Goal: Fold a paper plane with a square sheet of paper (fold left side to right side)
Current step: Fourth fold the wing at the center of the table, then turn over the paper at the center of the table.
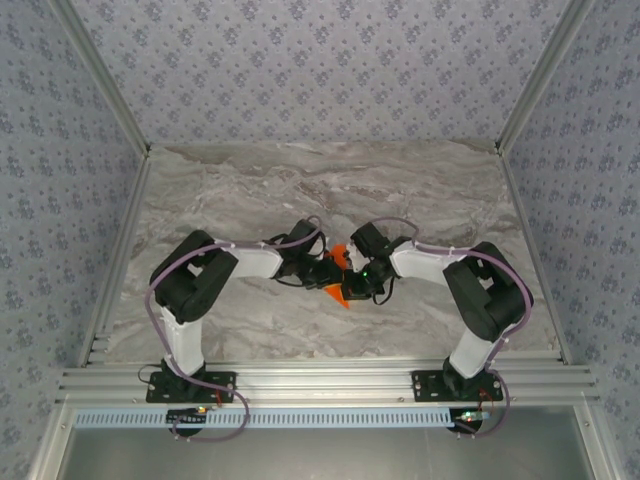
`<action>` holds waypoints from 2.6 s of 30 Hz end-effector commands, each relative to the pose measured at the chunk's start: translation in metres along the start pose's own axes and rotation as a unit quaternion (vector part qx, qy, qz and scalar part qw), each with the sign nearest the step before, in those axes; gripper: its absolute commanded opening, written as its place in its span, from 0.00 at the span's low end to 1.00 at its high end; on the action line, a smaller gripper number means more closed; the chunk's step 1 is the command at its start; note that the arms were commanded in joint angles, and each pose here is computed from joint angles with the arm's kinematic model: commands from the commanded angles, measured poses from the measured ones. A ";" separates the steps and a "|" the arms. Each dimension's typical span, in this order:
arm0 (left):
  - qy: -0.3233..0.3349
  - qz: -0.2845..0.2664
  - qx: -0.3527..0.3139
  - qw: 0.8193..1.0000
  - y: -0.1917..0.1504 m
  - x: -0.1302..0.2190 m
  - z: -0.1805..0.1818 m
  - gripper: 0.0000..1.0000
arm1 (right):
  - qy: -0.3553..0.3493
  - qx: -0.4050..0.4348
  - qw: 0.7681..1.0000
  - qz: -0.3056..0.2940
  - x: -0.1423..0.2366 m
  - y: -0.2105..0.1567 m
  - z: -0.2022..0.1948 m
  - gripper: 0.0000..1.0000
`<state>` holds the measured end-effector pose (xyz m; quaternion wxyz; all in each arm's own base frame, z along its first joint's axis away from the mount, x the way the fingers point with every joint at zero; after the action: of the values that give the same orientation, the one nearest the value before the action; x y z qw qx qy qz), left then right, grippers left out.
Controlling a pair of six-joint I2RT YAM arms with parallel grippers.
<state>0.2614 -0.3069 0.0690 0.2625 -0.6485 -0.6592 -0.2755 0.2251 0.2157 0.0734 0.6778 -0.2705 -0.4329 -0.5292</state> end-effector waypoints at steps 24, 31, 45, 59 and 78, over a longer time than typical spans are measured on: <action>0.107 -0.115 0.035 0.987 0.115 0.032 0.058 0.14 | -0.114 -0.035 0.988 0.101 -0.024 -0.053 -0.039 0.00; 0.115 -0.120 0.037 0.985 0.140 0.036 0.063 0.15 | -0.114 -0.032 0.987 0.106 -0.025 -0.056 -0.037 0.00; 0.078 -0.166 0.009 0.983 0.157 0.099 0.023 0.25 | -0.032 -0.004 0.999 0.024 -0.014 -0.030 -0.008 0.04; -0.036 -0.171 0.023 0.984 0.053 0.098 0.005 0.44 | -0.039 0.052 0.966 -0.252 0.082 -0.022 0.014 0.60; -0.063 -0.110 0.024 0.992 0.061 0.023 -0.007 0.38 | 0.014 0.045 0.953 -0.300 0.099 -0.057 0.007 0.75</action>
<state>0.3142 -0.2813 0.0859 0.2288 -0.5698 -0.7463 -0.2569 0.1777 0.1566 0.1571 0.4968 -0.0953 -0.5201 -0.6882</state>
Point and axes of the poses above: each hand's point on the last joint's axis, 136 mm out from that joint toward the fingers, its own x axis back along the fingers, its own z axis along the line the jaws close on, y = z × x, the point moved 7 cm from there along x, back along the fingers, and after that the axes turned 4 degrees about x, right-handed, at the moved point
